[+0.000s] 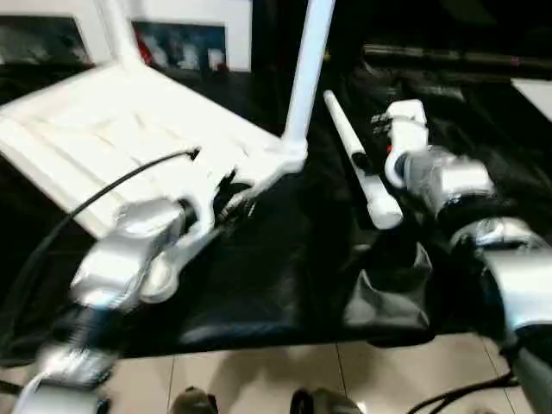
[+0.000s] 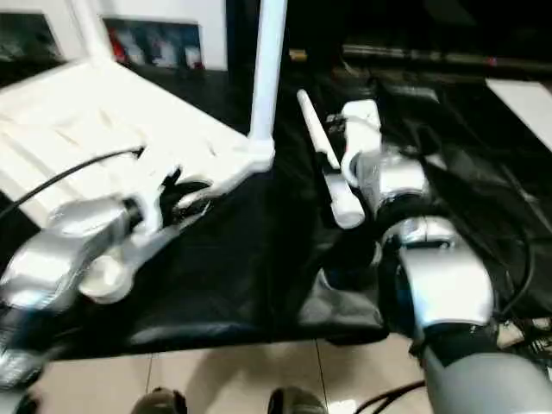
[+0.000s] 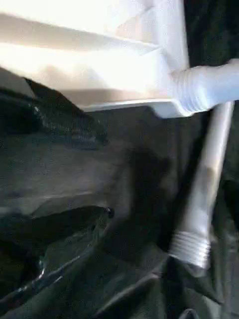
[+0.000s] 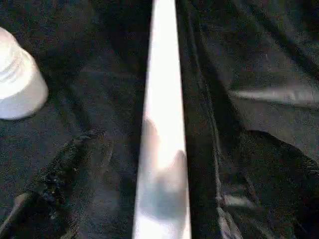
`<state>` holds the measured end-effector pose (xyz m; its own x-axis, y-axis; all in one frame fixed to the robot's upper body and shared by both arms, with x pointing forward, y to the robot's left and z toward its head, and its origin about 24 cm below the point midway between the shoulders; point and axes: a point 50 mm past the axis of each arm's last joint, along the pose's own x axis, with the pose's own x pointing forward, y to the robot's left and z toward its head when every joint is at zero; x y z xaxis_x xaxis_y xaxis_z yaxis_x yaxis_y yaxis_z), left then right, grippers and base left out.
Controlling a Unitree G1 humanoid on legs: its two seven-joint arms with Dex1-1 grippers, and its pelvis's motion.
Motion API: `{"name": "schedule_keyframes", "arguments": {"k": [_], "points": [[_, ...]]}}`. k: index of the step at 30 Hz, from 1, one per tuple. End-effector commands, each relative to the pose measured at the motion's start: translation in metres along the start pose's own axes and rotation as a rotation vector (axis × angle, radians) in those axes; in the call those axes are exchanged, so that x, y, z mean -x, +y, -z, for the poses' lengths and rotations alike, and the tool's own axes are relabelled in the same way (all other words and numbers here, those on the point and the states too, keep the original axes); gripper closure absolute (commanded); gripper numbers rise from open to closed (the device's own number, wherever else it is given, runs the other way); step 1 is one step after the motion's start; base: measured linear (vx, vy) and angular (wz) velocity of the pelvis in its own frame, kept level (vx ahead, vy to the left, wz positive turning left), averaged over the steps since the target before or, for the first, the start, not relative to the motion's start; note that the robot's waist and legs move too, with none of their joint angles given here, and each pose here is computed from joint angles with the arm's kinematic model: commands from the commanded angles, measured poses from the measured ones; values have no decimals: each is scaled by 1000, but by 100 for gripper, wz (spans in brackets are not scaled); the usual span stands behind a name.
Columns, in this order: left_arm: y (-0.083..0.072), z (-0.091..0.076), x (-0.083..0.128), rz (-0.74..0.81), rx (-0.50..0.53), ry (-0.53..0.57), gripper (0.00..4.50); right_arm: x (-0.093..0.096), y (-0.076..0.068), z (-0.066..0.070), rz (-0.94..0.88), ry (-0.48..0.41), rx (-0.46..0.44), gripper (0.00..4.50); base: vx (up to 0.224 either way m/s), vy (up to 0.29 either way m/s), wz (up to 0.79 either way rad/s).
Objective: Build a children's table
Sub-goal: Pick table leg
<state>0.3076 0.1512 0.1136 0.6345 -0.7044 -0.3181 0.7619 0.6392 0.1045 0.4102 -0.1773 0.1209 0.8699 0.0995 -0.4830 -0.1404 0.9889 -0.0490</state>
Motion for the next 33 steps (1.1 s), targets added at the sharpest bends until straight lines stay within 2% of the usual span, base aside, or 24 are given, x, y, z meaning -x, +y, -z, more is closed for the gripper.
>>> {"name": "schedule_keyframes", "arguments": {"k": [1,6,11,13,17,19,20,21,24,25,29,33], "points": [[-7,-8,4,33,-14,6,208,0,-1,1,7,19,-7,0,0,0,0],[-13,-14,23,38,-15,42,167,-2,8,4,-32,67,-5,0,0,0,0],[-20,-19,34,44,-24,68,127,-3,21,6,-121,89,-122,0,0,0,0],[-21,-21,35,43,-23,72,108,-3,23,8,-127,111,-118,0,0,0,0],[-24,-25,38,52,-28,82,78,-3,22,14,-113,159,-97,34,0,0,0],[-25,-26,40,66,-35,91,61,-3,22,15,-113,173,-97,38,0,0,0],[-26,-26,40,73,-37,98,56,-3,21,16,-114,179,-98,48,0,0,0],[-27,-26,41,89,-44,108,33,-2,21,16,-117,183,-102,75,0,0,0],[-31,-27,43,131,-53,143,18,-1,16,18,-114,201,-76,81,0,0,0],[-32,-26,43,138,-57,152,6,-1,14,19,-111,209,-66,107,0,0,0],[-31,-26,43,141,-57,169,0,0,9,22,-102,222,-52,125,0,0,0],[-29,-25,44,128,-48,185,0,1,4,23,-96,233,-35,167,0,0,0]]}}
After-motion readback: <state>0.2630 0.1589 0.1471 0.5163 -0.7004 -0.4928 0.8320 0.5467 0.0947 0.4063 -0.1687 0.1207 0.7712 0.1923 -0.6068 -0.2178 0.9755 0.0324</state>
